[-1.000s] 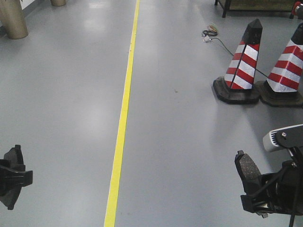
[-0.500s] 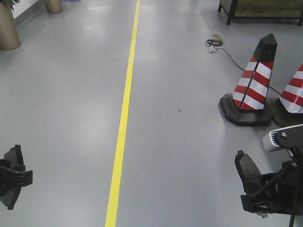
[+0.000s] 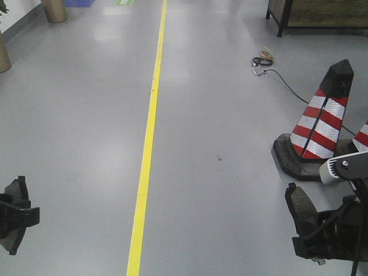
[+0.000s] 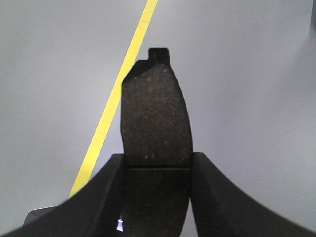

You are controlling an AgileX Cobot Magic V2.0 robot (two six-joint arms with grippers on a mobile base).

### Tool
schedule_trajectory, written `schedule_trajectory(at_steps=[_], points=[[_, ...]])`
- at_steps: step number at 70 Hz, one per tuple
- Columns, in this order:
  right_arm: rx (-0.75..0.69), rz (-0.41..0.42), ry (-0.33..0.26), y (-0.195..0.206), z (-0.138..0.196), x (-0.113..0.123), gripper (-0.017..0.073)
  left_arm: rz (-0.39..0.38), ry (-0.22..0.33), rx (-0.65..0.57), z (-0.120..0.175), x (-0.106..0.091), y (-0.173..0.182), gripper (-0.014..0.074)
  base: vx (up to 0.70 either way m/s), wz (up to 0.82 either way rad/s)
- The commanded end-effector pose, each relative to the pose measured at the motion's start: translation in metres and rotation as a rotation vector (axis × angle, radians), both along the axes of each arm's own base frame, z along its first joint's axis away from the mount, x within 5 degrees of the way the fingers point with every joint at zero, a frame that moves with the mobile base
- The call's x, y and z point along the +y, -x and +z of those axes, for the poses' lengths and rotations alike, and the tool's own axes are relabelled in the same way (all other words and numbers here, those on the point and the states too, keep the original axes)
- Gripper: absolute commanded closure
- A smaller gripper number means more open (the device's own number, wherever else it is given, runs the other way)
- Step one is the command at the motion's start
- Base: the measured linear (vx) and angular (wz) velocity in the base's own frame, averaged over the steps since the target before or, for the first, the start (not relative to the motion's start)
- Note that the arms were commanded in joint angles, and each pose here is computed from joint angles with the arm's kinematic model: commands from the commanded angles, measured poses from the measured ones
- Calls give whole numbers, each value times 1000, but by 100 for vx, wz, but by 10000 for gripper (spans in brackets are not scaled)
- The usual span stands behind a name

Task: Move and align brake pads A on conveyor
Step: 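Turn past the red-white cones toward the dark grey conveyor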

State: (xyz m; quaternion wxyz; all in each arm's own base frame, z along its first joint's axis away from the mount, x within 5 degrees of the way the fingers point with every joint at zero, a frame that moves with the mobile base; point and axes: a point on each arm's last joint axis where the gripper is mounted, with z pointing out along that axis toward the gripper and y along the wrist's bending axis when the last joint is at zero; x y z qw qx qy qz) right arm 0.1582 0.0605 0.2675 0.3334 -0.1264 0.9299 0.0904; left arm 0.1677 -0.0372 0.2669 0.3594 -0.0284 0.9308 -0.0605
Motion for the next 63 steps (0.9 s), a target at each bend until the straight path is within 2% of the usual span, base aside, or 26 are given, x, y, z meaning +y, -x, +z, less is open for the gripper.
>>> schedule_trajectory(at_steps=[1,63], points=[[-105,4,-26,-6,15,1,470,-12,29,-104,15,-2,-4,416,49,-4],[-105,4,-26,-6,15,1,470,-12,29,-104,15,-2,-4,416,46,-8]])
